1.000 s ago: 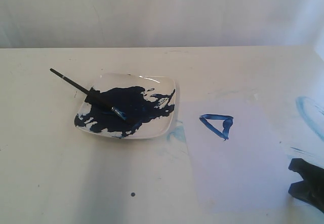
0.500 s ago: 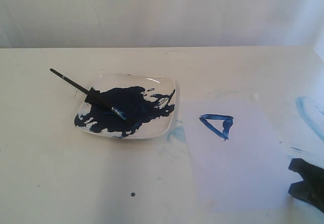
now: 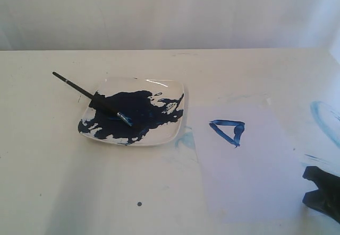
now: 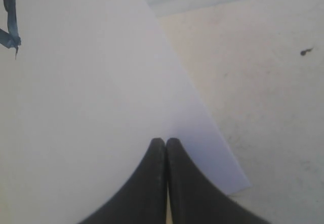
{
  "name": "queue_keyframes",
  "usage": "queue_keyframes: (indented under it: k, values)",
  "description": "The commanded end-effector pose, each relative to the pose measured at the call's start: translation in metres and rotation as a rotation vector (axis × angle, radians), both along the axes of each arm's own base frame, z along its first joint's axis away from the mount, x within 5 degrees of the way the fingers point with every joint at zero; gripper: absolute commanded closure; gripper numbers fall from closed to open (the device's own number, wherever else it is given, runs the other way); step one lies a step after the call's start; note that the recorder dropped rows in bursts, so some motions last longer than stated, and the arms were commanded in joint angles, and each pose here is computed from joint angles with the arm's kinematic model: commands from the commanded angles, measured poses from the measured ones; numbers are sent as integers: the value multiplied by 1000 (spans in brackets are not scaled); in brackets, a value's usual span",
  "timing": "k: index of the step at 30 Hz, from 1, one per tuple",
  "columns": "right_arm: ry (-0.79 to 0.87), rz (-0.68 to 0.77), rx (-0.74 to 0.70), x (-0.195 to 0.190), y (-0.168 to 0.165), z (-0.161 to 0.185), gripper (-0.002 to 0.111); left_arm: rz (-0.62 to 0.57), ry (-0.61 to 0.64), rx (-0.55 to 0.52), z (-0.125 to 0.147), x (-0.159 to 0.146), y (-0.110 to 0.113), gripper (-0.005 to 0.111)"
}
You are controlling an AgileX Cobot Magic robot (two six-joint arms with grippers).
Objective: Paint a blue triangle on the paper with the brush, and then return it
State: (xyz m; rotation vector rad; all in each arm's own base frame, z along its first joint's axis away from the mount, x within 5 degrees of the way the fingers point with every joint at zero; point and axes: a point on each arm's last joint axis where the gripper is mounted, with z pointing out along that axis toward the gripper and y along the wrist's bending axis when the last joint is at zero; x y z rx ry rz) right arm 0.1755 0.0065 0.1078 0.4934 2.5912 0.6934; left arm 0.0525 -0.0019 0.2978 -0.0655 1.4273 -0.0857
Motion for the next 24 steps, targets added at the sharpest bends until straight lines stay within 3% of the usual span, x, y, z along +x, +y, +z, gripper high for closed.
queue_keyframes:
  k: [1, 5, 10, 16, 18, 20, 24]
  values:
    - [23, 11, -41, -4, -3, -4, 108, 35, -64, -203, -51, 3, 6, 107]
    - [23, 11, -43, -4, -3, -5, 108, 45, -71, -305, -72, 5, 9, 107]
    - [23, 11, -43, -4, -3, -5, 108, 28, -130, -411, -68, 3, 10, 107]
    - [24, 10, -44, -4, -3, -5, 108, 17, -132, -410, -68, 0, 9, 107]
    - [24, 10, -44, -4, -3, -5, 108, 14, -87, -303, -76, 2, 6, 107]
    - [24, 10, -44, -4, -3, -5, 108, 11, -77, -103, -79, 3, 3, 107]
    - [24, 10, -44, -4, -3, -5, 108, 52, 198, -68, -104, 5, 5, 107]
